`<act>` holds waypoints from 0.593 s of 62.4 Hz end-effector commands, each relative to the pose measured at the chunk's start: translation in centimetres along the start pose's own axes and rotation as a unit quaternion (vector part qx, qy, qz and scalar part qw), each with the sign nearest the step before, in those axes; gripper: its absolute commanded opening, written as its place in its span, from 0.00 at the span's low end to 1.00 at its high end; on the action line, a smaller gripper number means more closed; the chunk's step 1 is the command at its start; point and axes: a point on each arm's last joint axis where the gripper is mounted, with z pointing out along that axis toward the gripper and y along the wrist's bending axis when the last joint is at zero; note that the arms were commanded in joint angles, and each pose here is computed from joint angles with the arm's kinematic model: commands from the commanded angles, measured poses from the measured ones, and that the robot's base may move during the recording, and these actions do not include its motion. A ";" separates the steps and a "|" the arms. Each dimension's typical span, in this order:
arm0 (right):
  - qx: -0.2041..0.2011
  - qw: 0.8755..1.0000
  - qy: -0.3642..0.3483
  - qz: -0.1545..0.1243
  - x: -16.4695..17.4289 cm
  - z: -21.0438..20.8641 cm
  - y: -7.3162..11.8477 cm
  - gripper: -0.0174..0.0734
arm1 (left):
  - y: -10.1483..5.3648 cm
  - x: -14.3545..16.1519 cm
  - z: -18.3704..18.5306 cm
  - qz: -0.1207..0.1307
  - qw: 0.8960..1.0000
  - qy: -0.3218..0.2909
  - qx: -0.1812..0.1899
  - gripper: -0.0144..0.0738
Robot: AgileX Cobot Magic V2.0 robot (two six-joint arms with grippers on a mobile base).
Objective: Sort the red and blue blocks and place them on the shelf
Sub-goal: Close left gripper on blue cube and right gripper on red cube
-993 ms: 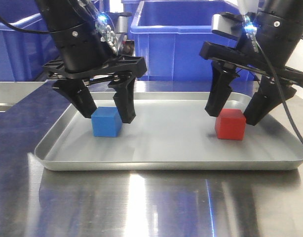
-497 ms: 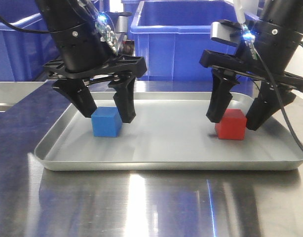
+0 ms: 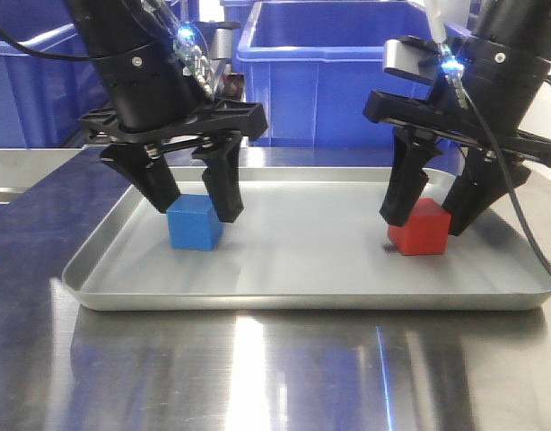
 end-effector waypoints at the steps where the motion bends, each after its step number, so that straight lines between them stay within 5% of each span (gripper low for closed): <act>1: -0.011 0.999 -0.042 -0.010 -0.5 -2.3 0.8 0.37 | -0.9 -1.0 -2.6 0.002 0.998 -0.055 0.012 0.58; 12: -0.011 0.999 -0.042 -0.011 -0.5 -2.3 0.8 0.27 | -0.9 -1.0 -2.6 0.002 0.998 -0.055 0.012 0.49; 37: -0.011 0.999 -0.042 -0.011 -0.5 -2.3 0.8 0.27 | -0.9 -1.0 -2.6 0.002 0.998 -0.055 0.012 0.42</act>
